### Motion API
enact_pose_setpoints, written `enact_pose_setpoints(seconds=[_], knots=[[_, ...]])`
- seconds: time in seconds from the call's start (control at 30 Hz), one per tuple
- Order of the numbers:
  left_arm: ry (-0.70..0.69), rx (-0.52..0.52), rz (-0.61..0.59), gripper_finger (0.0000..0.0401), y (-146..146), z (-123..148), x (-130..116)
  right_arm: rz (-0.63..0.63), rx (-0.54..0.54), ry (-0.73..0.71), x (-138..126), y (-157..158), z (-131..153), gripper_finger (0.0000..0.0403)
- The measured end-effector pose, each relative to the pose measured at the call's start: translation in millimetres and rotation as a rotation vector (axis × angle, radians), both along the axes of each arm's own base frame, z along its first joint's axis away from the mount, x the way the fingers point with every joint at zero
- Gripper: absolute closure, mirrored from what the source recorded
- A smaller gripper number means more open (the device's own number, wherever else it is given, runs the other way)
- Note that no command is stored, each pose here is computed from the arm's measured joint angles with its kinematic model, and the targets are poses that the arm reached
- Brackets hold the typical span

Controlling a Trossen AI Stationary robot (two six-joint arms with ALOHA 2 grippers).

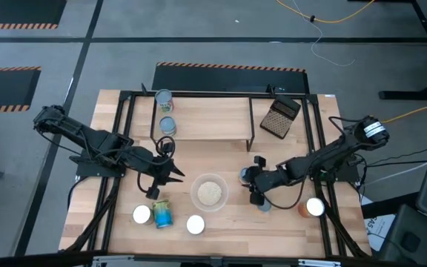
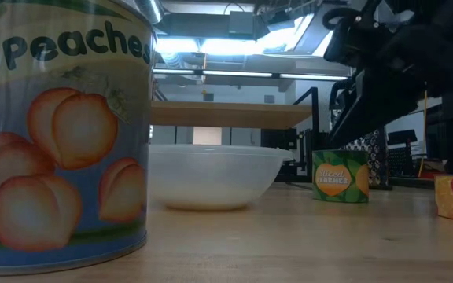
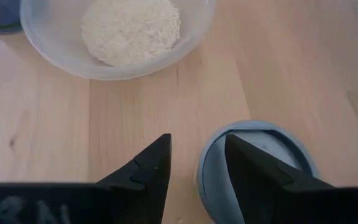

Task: Pick and place cans onto a shelf
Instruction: Put the canned peaches on the shelf

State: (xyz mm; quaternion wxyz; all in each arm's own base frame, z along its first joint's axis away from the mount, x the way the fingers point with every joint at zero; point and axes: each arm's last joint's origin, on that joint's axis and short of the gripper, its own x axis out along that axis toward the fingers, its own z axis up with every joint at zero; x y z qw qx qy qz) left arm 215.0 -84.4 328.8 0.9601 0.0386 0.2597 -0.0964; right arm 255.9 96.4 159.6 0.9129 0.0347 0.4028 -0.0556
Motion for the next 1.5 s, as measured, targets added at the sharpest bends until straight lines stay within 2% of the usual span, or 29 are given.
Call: enact_pose_setpoints(seconds=[0.3,0.6,0.8,0.97,1.1,1.23,1.4,1.5], knots=[[0.000,0.000,0.000,0.0322,0.0,0.0,0.0,-0.003,-0.018,0.032,2.0,0.8,-9.7,0.0258],[-0.082,0.046,0.090,0.0322,4.8,8.9,-3.1,-0.009,-0.021,0.035,3.0,1.0,-11.8,0.0330],[-0.146,0.032,0.095,0.0322,10.8,24.0,-24.0,-0.001,-0.017,0.033,3.2,1.5,-11.5,0.0390],[-0.208,0.027,0.056,0.0322,14.1,34.7,-53.2,0.023,0.010,0.027,2.6,1.8,-8.2,0.0390],[-0.227,0.022,0.049,0.0322,16.5,13.3,-71.1,0.097,0.030,0.034,7.5,6.2,4.4,0.0395],[-0.251,-0.006,0.041,0.0322,17.7,-22.9,-80.7,0.155,0.025,0.034,20.5,12.6,32.5,0.0395],[-0.278,-0.040,0.033,0.0322,19.6,-58.5,-87.6,0.219,-0.034,0.033,35.5,16.7,81.8,0.0395],[-0.279,-0.049,0.036,0.0322,19.6,-76.1,-87.5,0.253,-0.080,-0.015,45.5,12.5,115.1,0.0395]])
